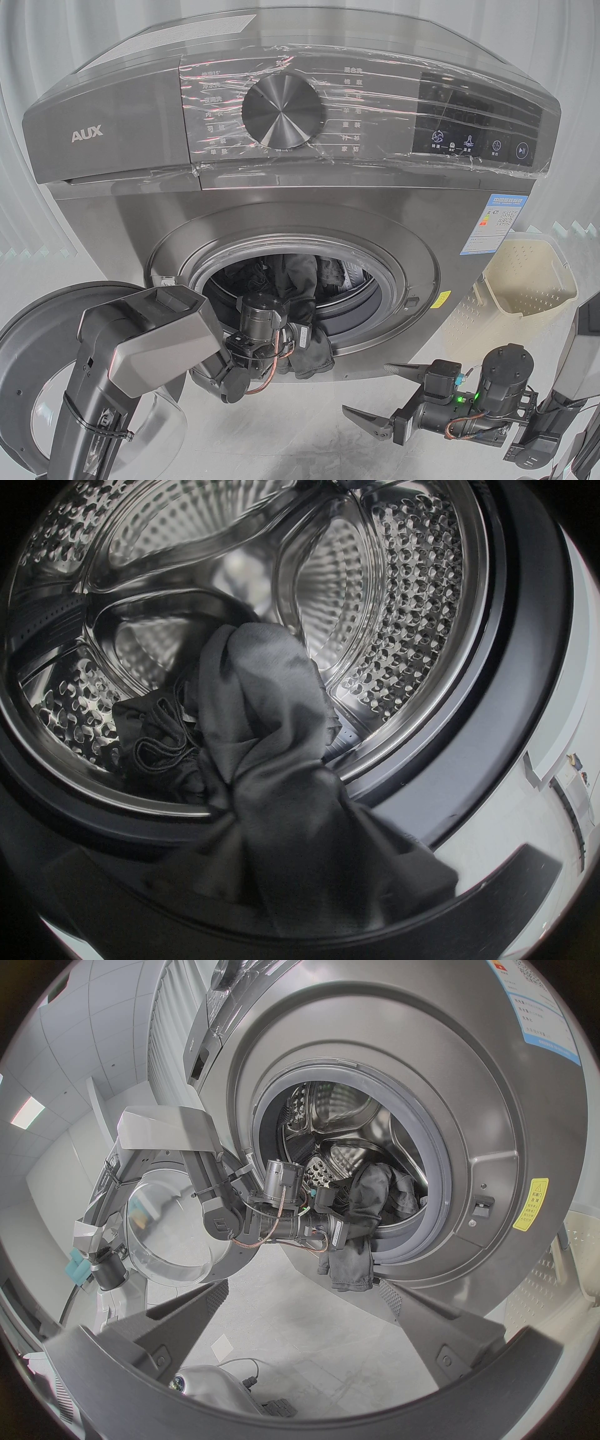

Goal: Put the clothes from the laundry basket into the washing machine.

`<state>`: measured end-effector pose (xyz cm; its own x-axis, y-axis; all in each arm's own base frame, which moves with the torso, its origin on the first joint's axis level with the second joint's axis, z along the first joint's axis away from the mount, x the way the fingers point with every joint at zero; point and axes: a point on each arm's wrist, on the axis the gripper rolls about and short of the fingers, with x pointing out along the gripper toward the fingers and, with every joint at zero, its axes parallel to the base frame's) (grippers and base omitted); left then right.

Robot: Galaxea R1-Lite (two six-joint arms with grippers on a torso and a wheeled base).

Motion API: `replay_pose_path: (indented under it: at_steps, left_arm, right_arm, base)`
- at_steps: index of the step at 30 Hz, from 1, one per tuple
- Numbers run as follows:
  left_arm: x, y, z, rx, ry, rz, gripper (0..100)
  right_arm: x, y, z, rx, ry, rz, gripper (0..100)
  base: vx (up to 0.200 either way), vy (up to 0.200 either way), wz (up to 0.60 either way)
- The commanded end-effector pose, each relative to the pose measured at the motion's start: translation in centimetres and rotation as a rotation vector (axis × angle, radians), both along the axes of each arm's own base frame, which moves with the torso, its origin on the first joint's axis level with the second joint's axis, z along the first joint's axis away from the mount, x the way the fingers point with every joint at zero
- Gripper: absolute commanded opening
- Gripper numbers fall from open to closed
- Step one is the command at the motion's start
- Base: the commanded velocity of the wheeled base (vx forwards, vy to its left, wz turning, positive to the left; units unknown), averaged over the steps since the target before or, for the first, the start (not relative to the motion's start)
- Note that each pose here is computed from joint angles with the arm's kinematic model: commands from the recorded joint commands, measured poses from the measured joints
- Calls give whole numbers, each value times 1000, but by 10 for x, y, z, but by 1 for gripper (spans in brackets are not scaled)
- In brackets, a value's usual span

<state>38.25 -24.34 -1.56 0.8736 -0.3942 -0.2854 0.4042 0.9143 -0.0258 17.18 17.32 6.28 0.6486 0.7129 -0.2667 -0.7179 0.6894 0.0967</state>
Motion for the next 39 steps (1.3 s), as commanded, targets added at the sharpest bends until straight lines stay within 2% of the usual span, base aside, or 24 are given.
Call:
replay_pose_path:
  at_steps: [1,3,6,7,8,9,14,19,25,26,29,32,35,37,39]
  left_arm:
    - [0,0,-3,-2,2,-2,0]
    - [3,-1,1,-16,-12,1,0]
    - [19,-7,20,-76,-89,25,0]
    - [20,-7,21,-79,-94,26,0]
    - [32,-9,33,-120,-146,46,0]
    - [42,-7,40,-142,-181,69,0]
    - [70,-4,62,-206,-295,120,0]
    - [79,-1,70,-229,-334,139,0]
    - [78,2,65,-220,-321,143,0]
    - [77,1,64,-220,-318,141,100]
    - [74,-1,61,-223,-304,136,100]
    - [62,-2,45,-184,-237,118,100]
    - [50,-3,40,-159,-193,91,100]
    - [39,-4,28,-128,-141,51,100]
    - [36,-5,24,-117,-127,38,100]
  right_arm:
    - [0,0,0,0,0,1,100]
    - [0,0,0,1,1,0,100]
    - [0,0,0,0,0,1,100]
    - [0,0,0,1,1,0,100]
    - [0,0,0,1,1,0,100]
    - [0,1,0,2,0,2,100]
    - [0,0,0,1,-2,1,100]
    - [1,0,0,2,0,-1,100]
    - [0,0,0,2,0,0,100]
    - [0,0,0,1,1,0,100]
    - [0,0,0,2,0,0,100]
    - [0,0,0,2,0,0,100]
    - [0,0,0,2,0,0,100]
    - [0,0,0,2,0,0,100]
    - [0,1,0,2,0,2,100]
  base:
    - [0,0,0]
    - [0,0,0]
    - [0,0,0]
    - [0,0,0]
    - [0,0,0]
    - [0,0,0]
    - [0,0,0]
    - [0,0,0]
    - [0,0,0]
    - [0,0,0]
    - [0,0,0]
    - [0,0,0]
    - [0,0,0]
    - [0,0,0]
    - [0,0,0]
